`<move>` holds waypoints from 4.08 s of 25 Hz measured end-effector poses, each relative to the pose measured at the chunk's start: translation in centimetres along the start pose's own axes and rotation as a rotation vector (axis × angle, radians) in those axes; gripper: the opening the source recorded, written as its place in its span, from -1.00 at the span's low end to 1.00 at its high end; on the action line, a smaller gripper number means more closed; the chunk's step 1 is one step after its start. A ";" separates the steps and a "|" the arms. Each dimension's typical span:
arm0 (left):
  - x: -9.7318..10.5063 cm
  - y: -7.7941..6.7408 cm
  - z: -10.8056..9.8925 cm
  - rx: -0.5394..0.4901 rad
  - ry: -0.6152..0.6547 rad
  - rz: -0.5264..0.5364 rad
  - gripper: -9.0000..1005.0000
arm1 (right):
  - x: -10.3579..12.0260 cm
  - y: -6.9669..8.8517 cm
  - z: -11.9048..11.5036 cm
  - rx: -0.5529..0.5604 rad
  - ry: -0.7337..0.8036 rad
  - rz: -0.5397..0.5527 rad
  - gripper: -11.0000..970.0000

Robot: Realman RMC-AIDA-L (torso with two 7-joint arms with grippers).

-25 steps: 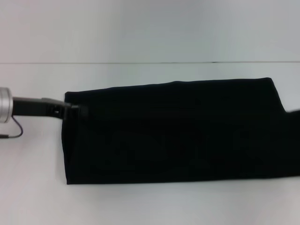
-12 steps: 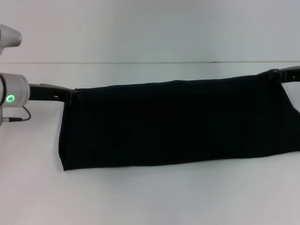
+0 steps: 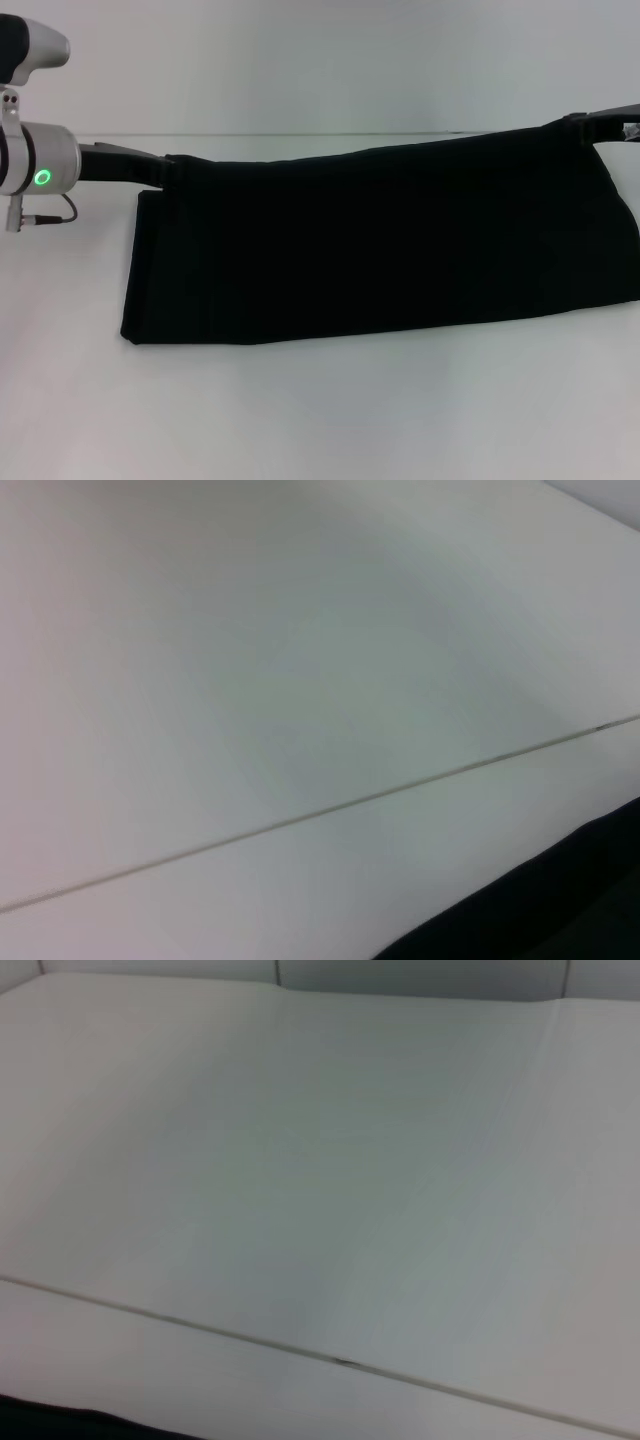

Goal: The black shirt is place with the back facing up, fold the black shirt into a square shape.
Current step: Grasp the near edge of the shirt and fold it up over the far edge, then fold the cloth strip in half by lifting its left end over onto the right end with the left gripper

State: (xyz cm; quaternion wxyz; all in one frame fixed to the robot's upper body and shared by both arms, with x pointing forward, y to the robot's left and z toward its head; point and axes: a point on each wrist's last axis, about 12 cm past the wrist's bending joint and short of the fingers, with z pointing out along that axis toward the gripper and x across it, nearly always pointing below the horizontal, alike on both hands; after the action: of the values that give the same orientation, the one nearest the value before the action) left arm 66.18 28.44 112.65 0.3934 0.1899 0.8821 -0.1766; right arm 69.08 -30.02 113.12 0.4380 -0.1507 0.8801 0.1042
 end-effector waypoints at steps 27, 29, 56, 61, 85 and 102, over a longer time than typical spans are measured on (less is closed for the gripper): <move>0.1 0.2 0.5 -0.054 -0.016 -0.001 -0.92 | 0.7 0.0 0.4 0.034 0.000 0.005 -0.96; 0.2 0.1 0.6 -0.057 -0.016 -0.006 -0.92 | 0.8 0.3 0.5 0.028 0.008 -0.005 -0.93; 6.4 0.5 -6.7 0.186 0.002 -0.285 0.66 | 4.6 -3.1 -6.9 -0.199 0.087 0.238 0.59; 7.9 0.4 -6.9 0.189 0.040 -0.272 0.87 | 6.3 -3.7 -7.9 -0.209 0.099 0.300 0.92; 9.6 -1.7 -5.0 0.236 0.191 -0.130 0.88 | 6.6 -4.2 -8.0 -0.177 0.090 0.307 0.91; 9.6 -1.0 -5.3 0.208 0.189 -0.119 0.13 | 7.3 -4.0 -8.0 -0.184 0.144 0.298 0.91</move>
State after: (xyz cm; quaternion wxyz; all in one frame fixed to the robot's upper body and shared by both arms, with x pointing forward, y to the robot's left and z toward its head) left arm 56.43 31.88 108.78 0.2755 0.1927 0.9019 -0.2713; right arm 60.41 -37.58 111.78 0.3379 -0.0650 0.9086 0.2369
